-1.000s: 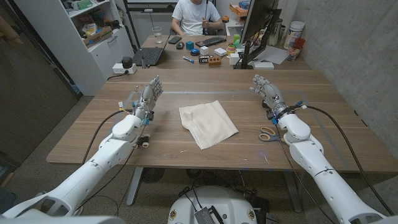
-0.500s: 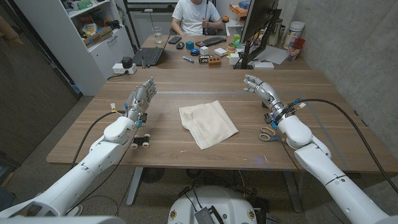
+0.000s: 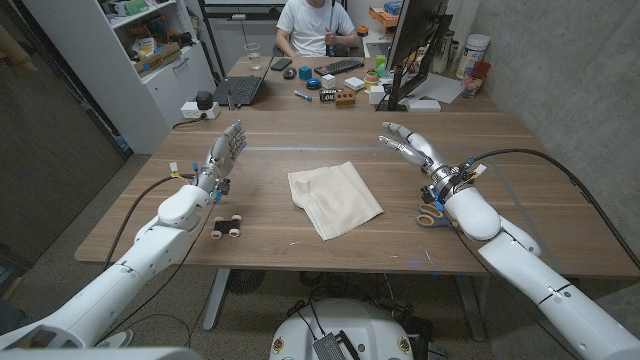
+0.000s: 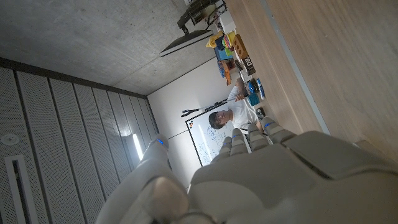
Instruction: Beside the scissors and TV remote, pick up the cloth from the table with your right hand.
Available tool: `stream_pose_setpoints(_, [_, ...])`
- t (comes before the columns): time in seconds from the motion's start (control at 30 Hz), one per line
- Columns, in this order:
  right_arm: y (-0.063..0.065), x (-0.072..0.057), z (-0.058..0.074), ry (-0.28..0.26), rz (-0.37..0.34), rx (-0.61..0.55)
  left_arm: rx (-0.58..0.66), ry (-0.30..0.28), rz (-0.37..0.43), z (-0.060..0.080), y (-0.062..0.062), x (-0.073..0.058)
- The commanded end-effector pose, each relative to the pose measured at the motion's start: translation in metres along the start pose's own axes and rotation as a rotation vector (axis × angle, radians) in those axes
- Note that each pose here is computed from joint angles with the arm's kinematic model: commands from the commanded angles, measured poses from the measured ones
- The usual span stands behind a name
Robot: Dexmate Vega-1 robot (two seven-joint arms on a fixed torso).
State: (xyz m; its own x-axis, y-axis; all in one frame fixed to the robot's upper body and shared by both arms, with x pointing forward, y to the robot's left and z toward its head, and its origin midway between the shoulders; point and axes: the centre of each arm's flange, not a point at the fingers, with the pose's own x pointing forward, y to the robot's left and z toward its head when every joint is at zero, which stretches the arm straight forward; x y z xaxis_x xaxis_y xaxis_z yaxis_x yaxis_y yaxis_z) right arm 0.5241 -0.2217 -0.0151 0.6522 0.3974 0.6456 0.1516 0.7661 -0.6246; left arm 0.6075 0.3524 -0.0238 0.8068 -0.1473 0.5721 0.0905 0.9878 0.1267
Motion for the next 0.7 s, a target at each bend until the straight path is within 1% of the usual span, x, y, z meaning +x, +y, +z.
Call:
stream_pose_setpoints(0.03, [0.005, -0.009, 0.011, -0.019, 0.036, -0.137, 0.013, 0.007, 0.004, 0.002, 0.006, -0.001])
stream_pose_setpoints(0.1, [0.006, -0.008, 0.013, -0.008, 0.072, -0.153, 0.008, 0.007, 0.009, 0.001, 0.008, -0.002])
stream_pose_setpoints(0.13, [0.008, -0.009, 0.014, -0.014, 0.069, -0.176, 0.005, 0.009, 0.009, 0.000, 0.008, -0.002])
stream_pose_setpoints(0.17, [0.008, -0.008, 0.015, -0.014, 0.103, -0.183, 0.011, 0.010, 0.012, 0.001, 0.008, -0.002])
stream_pose_setpoints(0.23, [0.014, -0.006, 0.020, -0.025, 0.140, -0.243, 0.006, 0.008, 0.012, 0.000, 0.009, -0.002])
stream_pose_setpoints(0.27, [0.015, -0.005, 0.023, -0.010, 0.170, -0.281, 0.009, 0.009, 0.010, 0.001, 0.009, -0.002])
stream_pose_setpoints(0.3, [0.017, -0.003, 0.024, -0.006, 0.185, -0.293, 0.009, 0.008, 0.012, 0.001, 0.009, -0.002])
stream_pose_setpoints(0.33, [0.019, -0.004, 0.025, -0.024, 0.169, -0.303, 0.010, 0.008, 0.009, 0.001, 0.009, -0.002])
stream_pose_setpoints(0.37, [0.019, -0.003, 0.027, -0.014, 0.179, -0.312, 0.011, 0.008, 0.012, 0.002, 0.009, -0.002])
stream_pose_setpoints(0.4, [0.019, -0.002, 0.030, -0.013, 0.189, -0.354, 0.013, 0.006, 0.016, 0.002, 0.009, -0.002])
stream_pose_setpoints(0.43, [0.019, -0.001, 0.033, -0.023, 0.199, -0.387, 0.018, 0.007, 0.018, 0.003, 0.009, -0.002])
stream_pose_setpoints(0.47, [0.020, -0.002, 0.036, -0.028, 0.187, -0.403, 0.016, 0.007, 0.021, 0.003, 0.010, -0.002])
stream_pose_setpoints(0.53, [0.021, 0.002, 0.043, -0.013, 0.230, -0.458, 0.018, 0.014, 0.025, 0.002, 0.011, -0.001])
stream_pose_setpoints(0.57, [0.022, 0.002, 0.045, -0.014, 0.226, -0.482, 0.014, 0.019, 0.021, 0.002, 0.011, -0.001])
stream_pose_setpoints(0.63, [0.023, 0.004, 0.049, -0.005, 0.273, -0.501, 0.020, 0.015, 0.023, 0.003, 0.010, -0.002])
stream_pose_setpoints(0.67, [0.026, 0.005, 0.052, 0.004, 0.269, -0.545, 0.021, 0.015, 0.024, 0.003, 0.010, -0.002])
stream_pose_setpoints(0.7, [0.027, 0.006, 0.053, -0.010, 0.278, -0.572, 0.017, 0.014, 0.021, 0.003, 0.010, -0.001])
